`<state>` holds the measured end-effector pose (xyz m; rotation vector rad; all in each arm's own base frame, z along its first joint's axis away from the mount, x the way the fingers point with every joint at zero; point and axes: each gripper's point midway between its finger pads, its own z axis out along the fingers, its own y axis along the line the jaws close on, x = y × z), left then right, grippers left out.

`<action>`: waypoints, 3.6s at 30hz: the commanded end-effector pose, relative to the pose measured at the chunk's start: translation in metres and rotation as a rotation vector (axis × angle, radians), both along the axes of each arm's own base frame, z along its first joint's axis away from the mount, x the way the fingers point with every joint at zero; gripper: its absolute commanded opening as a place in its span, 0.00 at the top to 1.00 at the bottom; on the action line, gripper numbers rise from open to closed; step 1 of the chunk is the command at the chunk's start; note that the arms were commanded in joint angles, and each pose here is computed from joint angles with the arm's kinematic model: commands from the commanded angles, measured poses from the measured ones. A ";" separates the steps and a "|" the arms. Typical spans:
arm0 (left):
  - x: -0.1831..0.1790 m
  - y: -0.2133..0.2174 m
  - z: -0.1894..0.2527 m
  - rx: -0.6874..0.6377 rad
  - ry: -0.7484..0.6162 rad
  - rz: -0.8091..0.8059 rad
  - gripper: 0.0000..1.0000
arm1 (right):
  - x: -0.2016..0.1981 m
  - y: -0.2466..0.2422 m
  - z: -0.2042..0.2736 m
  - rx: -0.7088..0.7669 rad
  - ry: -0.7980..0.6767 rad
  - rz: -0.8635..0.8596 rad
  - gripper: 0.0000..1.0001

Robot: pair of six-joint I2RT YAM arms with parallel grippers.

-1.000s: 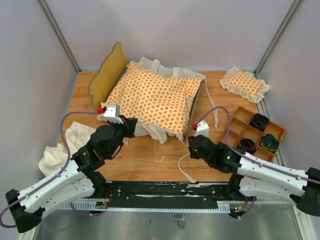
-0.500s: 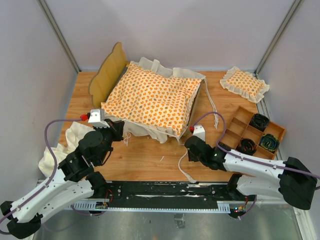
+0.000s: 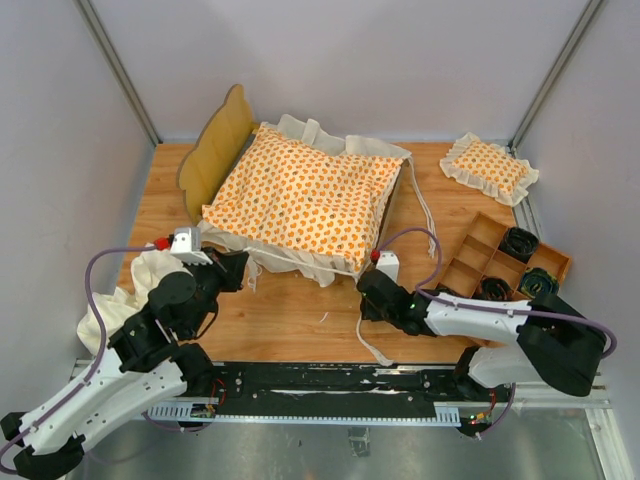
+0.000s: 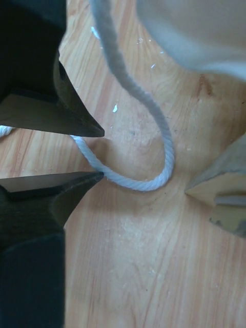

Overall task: Set up the pet bed
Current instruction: Adjust the ropes on the mattress.

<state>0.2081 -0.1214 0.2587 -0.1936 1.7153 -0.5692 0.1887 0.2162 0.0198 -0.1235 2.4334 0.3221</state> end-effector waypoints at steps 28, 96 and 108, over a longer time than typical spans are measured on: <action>-0.031 -0.121 0.106 -0.329 -0.210 -0.581 0.96 | -0.047 0.111 0.135 0.553 -0.270 0.610 1.00; 0.060 -0.063 -0.021 0.136 0.107 -0.114 0.40 | -0.027 0.052 0.124 0.231 -0.077 0.130 0.52; 0.021 0.043 0.068 0.083 -0.165 0.181 0.39 | -0.056 0.159 0.047 0.291 0.380 -0.034 0.53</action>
